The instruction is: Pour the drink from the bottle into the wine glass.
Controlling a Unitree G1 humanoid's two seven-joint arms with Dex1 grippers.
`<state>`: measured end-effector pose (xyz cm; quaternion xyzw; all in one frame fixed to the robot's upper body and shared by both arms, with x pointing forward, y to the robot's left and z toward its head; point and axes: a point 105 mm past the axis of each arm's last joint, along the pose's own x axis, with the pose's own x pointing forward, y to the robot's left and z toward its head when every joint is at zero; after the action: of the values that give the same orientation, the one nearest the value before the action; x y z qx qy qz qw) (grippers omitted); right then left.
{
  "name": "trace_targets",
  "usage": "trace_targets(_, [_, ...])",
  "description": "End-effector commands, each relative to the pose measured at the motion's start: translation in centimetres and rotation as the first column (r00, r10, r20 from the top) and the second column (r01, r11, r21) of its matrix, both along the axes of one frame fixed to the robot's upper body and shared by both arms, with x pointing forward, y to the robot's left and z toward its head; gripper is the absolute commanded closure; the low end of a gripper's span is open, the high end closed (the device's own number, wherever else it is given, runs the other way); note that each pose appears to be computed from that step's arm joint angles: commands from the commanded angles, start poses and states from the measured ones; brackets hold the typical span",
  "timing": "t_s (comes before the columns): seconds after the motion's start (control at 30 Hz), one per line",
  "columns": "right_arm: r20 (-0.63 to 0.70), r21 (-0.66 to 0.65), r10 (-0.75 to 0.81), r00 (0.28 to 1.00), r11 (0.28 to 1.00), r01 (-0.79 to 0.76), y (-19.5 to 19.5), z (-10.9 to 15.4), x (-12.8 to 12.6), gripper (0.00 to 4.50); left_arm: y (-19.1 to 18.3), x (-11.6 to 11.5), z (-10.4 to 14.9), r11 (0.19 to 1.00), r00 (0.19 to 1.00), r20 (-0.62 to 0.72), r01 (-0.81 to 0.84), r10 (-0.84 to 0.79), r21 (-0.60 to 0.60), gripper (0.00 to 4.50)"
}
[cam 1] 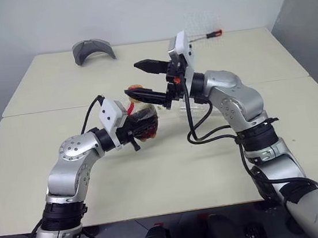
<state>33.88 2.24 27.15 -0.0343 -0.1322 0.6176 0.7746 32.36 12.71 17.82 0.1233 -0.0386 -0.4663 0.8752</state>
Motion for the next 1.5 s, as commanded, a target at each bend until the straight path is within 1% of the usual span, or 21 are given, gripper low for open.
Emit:
trace_targets(0.03, [0.028, 0.012, -0.031, 0.999, 0.999, 0.03, -1.1, 0.8, 0.2, 0.0, -0.5, -0.4, 2.0, 1.0, 0.996, 0.091, 0.026, -0.025, -0.014, 3.74])
trace_targets(0.57, [0.033, -0.057, -0.099, 0.994, 0.993, 0.101, -4.5, -0.3, 1.4, 0.0, -0.4, -0.3, 1.9, 1.0, 0.996, 0.09, 0.024, -0.023, -0.017, 3.74])
trace_targets(0.77, [0.023, -0.073, -0.105, 0.994, 0.992, 0.106, -5.1, -0.8, 1.5, 0.0, -0.5, -0.2, 1.9, 0.999, 0.995, 0.092, 0.029, -0.027, -0.018, 3.74])
trace_targets(0.8, [0.016, -0.079, -0.098, 0.995, 0.992, 0.099, -5.2, -0.9, 1.4, 0.0, -0.5, -0.2, 1.9, 0.999, 0.995, 0.093, 0.029, -0.027, -0.017, 3.74])
trace_targets(0.93, [-0.055, -0.095, 0.018, 0.998, 0.995, -0.023, -5.0, -1.8, 0.0, 0.0, -0.5, -0.1, 1.9, 0.999, 0.995, 0.096, 0.027, -0.026, -0.018, 3.74])
trace_targets(1.03, [-0.099, -0.048, 0.131, 0.987, 0.99, -0.136, -3.8, -1.1, -1.9, 0.0, -0.5, -0.2, 1.8, 0.999, 0.995, 0.097, 0.029, -0.027, -0.015, 3.74])
trace_targets(1.1, [-0.113, -0.029, 0.159, 0.981, 0.986, -0.163, -3.4, -0.6, -2.5, 0.0, -0.4, -0.2, 1.8, 1.0, 0.995, 0.099, 0.028, -0.027, -0.014, 3.74])
trace_targets(1.2, [-0.103, -0.008, 0.14, 0.985, 0.99, -0.141, -2.8, 0.1, -2.3, 0.0, -0.4, -0.2, 1.9, 1.0, 0.995, 0.101, 0.023, -0.022, -0.016, 3.74])
trace_targets(1.37, [-0.079, 0.019, 0.15, 0.986, 0.989, -0.148, -1.4, 1.5, -2.3, 0.0, -0.5, -0.3, 1.9, 1.0, 0.995, 0.1, 0.027, -0.025, -0.016, 3.74])
trace_targets(1.5, [-0.065, 0.028, 0.165, 0.984, 0.986, -0.163, -0.5, 1.9, -2.5, 0.0, -0.6, -0.4, 1.9, 0.999, 0.995, 0.1, 0.031, -0.029, -0.016, 3.74])
